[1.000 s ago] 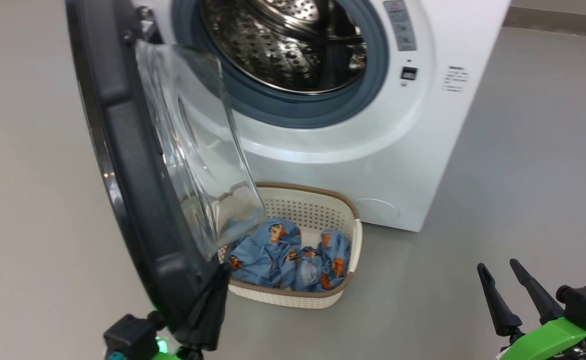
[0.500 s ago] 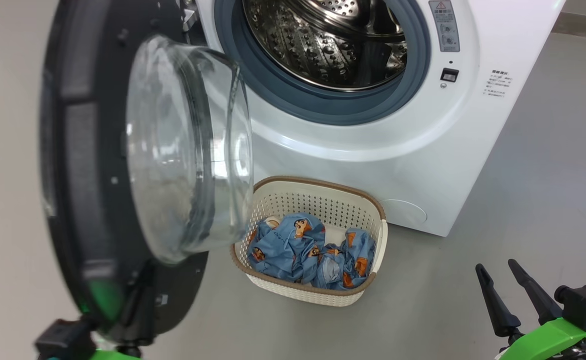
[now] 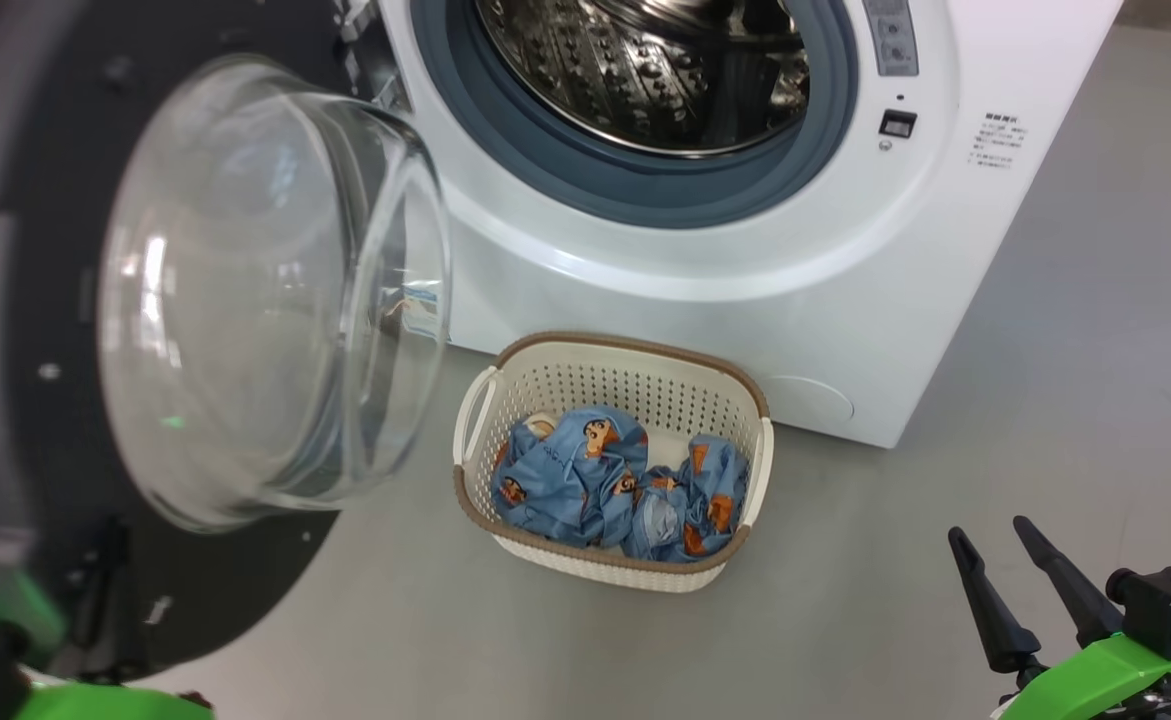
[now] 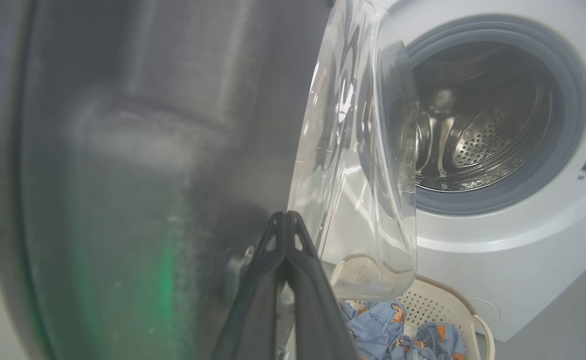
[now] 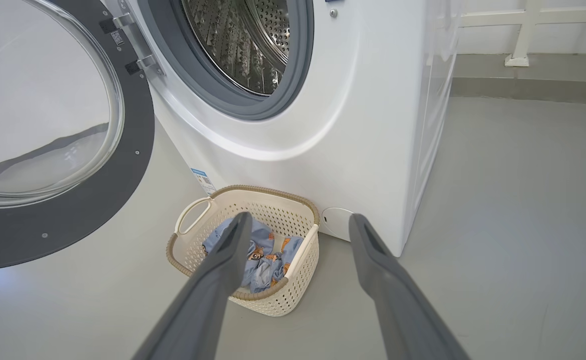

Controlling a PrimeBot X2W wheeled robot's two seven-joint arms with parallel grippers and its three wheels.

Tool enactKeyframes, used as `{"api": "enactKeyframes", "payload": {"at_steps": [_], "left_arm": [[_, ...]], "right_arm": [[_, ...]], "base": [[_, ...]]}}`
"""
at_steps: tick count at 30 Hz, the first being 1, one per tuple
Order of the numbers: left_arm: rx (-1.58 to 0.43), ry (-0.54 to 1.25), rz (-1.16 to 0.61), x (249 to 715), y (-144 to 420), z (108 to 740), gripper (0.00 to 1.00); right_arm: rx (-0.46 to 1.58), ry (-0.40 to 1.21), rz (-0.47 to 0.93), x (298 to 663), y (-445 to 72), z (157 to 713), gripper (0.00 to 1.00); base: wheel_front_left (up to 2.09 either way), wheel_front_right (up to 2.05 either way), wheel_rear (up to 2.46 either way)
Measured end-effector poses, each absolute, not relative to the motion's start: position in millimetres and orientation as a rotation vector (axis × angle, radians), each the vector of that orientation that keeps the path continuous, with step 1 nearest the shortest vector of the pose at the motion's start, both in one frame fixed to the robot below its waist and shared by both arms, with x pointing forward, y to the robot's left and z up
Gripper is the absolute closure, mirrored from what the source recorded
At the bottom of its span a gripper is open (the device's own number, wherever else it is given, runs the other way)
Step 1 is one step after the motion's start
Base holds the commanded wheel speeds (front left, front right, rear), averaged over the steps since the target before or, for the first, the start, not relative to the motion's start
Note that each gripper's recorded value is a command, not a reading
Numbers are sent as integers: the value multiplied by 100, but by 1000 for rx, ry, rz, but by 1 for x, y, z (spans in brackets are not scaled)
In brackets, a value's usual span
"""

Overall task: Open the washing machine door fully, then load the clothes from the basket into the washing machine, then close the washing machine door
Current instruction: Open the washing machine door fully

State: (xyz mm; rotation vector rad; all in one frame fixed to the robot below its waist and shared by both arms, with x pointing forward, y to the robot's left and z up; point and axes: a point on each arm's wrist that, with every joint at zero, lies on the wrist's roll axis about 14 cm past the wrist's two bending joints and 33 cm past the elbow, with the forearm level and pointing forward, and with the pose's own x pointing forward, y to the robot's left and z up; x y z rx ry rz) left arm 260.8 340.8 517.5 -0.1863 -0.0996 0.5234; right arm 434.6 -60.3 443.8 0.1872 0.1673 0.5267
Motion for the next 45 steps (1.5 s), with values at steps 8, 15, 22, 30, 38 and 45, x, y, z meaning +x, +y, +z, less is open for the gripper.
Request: {"api": "enactKeyframes", "payload": {"at_steps": [8, 15, 22, 30, 38, 45], "left_arm": [[-165, -74, 640, 263, 384, 509, 100], [-131, -91, 733, 266, 422, 516, 100], [-102, -74, 781, 267, 446, 513, 100], [-74, -43, 852, 270, 480, 512, 100], [-39, -14, 908, 276, 513, 517, 100], [-5, 33, 952, 280, 538, 518, 100]], "right_arm": [[184, 195, 522, 439, -64, 431, 0], [186, 188, 527, 450, -60, 429, 0], [185, 205, 525, 452, -61, 421, 0], [188, 210, 531, 462, -59, 414, 0], [181, 214, 540, 474, -58, 406, 0], [180, 215, 532, 482, -60, 400, 0]], "base": [[0, 0, 0], [0, 0, 0], [0, 0, 0], [0, 0, 0], [0, 0, 0], [0, 0, 0]]}}
